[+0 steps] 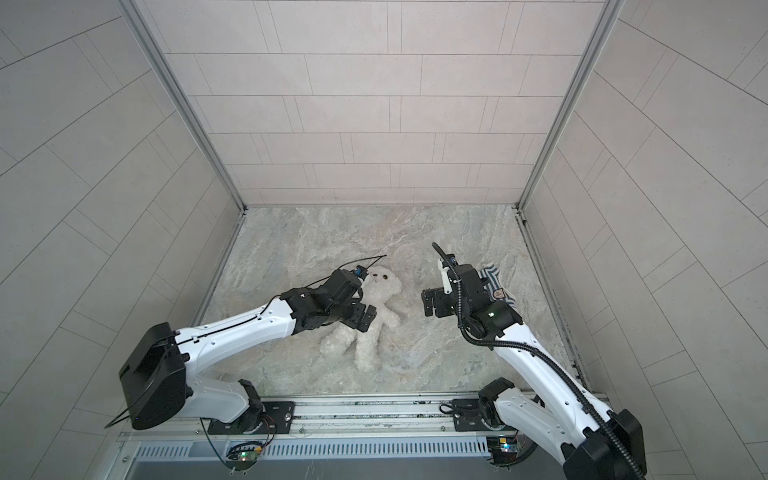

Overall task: Dress the teddy bear
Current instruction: 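Grasp the white teddy bear with the left gripper while the right moves toward the sweater, then pull the bear nearer with the left gripper while the right grasps the striped sweater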

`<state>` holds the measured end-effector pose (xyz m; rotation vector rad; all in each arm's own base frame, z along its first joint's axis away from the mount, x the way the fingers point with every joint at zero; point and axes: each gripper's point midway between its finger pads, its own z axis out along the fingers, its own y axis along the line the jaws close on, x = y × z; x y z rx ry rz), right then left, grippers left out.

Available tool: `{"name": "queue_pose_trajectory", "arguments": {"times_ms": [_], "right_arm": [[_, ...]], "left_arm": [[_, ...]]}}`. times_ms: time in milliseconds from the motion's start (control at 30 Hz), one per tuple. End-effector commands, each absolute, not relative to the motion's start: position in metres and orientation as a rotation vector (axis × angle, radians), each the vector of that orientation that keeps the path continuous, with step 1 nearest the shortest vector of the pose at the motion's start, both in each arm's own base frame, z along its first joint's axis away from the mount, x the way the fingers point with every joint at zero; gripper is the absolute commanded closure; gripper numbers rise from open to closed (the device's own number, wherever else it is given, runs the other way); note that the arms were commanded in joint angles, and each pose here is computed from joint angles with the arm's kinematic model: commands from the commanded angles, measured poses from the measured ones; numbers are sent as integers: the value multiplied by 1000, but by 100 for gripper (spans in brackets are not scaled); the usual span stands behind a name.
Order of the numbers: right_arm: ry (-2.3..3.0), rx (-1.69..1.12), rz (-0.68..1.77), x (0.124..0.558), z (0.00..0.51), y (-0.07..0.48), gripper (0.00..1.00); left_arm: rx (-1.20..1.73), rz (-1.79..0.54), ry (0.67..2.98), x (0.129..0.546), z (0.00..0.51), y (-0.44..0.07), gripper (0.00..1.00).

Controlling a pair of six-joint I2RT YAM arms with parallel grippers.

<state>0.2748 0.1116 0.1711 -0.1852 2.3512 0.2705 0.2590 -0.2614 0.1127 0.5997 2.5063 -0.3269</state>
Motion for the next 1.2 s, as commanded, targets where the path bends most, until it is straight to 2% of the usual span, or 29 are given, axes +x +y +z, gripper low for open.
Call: {"name": "queue_pose_trajectory", "arguments": {"times_ms": [0, 300, 400, 600, 867, 967, 1167], "right_arm": [[2368, -193, 182, 278, 179, 100, 1], [2369, -152, 24, 277, 188, 74, 1], [2378, -153, -23, 281, 190, 69, 0], [2422, -137, -167, 305, 183, 51, 0], [2628, 9, -191, 333, 133, 10, 3], [2692, 29, -265, 343, 121, -5, 6], [2849, 101, -378, 366, 92, -28, 16]], "left_arm": [[543, -195, 2536, 281, 102, -257, 3], [580, -199, 2616, 272, 49, -285, 9], [567, -190, 2614, 268, 40, -280, 22], [567, -246, 2525, 255, 55, -272, 60], [655, -484, 2354, 235, 93, -291, 92], [674, -524, 2323, 233, 100, -296, 100], [720, -632, 2256, 221, 112, -302, 100]]}}
